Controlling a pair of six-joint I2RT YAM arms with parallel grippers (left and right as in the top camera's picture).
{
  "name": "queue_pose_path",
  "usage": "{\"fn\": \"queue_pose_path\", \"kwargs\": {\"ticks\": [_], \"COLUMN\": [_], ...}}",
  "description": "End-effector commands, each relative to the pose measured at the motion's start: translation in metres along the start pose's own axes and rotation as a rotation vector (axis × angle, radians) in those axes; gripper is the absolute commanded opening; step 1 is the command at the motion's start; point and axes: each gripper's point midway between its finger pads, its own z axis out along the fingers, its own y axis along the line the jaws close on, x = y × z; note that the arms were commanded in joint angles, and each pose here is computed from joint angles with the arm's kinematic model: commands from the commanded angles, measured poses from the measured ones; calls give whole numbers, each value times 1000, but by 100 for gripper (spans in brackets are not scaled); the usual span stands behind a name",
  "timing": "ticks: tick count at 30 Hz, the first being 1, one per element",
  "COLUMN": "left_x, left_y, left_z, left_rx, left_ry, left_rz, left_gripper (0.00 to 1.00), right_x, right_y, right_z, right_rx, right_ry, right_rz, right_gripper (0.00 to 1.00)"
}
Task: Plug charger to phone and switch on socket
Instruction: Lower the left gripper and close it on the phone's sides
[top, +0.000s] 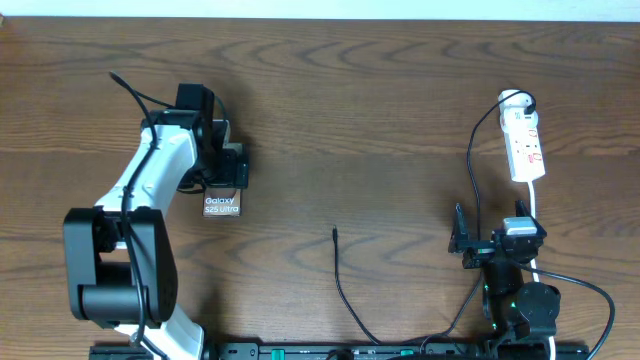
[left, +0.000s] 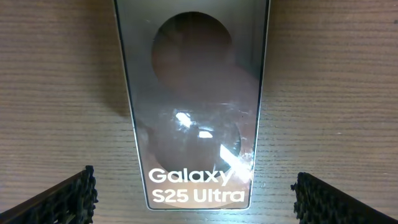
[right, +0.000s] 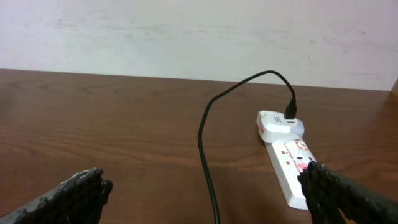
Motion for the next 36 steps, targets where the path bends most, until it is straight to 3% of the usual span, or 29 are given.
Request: {"fn": "queue_pose_path", "kwargs": {"ticks": [1, 36], "left_x": [4, -18], "left_y": [1, 5], "left_z": [15, 32], "left_rx": [-9, -45], "left_ry": [42, -24], "left_rz": [-3, -27], "left_gripper": [98, 98], "right_x": [0, 0], "right_y": [1, 1], "right_z": [0, 0], "right_rx": [-3, -3], "right_ry": [0, 0], "right_rz": [-13, -13], "right_gripper": [99, 99]}}
